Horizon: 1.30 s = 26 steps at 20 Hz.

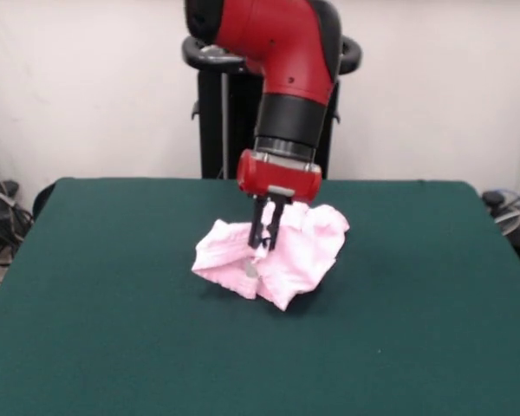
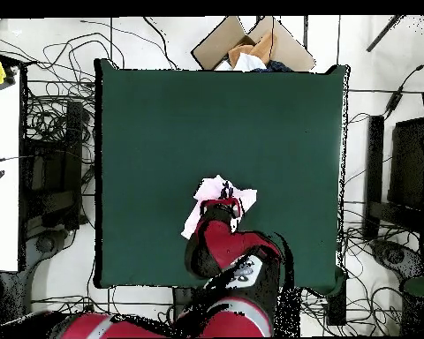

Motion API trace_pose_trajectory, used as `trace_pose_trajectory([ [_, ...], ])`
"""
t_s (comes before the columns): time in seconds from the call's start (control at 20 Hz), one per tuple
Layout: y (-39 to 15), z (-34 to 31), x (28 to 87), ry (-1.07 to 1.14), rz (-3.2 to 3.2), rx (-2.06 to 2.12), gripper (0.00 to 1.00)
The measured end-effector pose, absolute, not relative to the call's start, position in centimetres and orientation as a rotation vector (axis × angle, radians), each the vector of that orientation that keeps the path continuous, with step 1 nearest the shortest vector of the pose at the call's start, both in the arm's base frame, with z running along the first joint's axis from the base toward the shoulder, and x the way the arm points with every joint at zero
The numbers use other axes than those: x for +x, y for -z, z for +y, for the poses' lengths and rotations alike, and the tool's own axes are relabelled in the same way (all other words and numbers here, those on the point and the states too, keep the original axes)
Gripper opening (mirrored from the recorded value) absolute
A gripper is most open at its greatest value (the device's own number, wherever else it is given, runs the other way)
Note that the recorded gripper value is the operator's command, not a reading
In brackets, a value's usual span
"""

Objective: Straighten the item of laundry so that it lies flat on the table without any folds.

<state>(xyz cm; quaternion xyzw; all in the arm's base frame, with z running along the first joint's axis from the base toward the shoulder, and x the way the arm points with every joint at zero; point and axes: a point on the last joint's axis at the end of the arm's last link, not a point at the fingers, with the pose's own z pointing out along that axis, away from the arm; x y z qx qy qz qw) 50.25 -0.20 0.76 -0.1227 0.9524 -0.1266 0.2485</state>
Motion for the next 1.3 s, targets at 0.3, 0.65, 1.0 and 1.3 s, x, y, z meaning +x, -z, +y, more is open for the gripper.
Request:
trace_pose_trajectory([
  [0.3, 3.2, -2.0, 47.9, 0.328, 2.540, -0.323, 0.00],
  [0.65, 5.8, -2.6, 45.7, 0.315, 2.555, -0.317, 0.00],
  [1.0, 6.1, -2.6, 45.4, 0.314, 2.562, -0.318, 0.00],
  [1.3, 5.2, -2.9, 45.6, 0.320, 2.565, -0.315, 1.00],
])
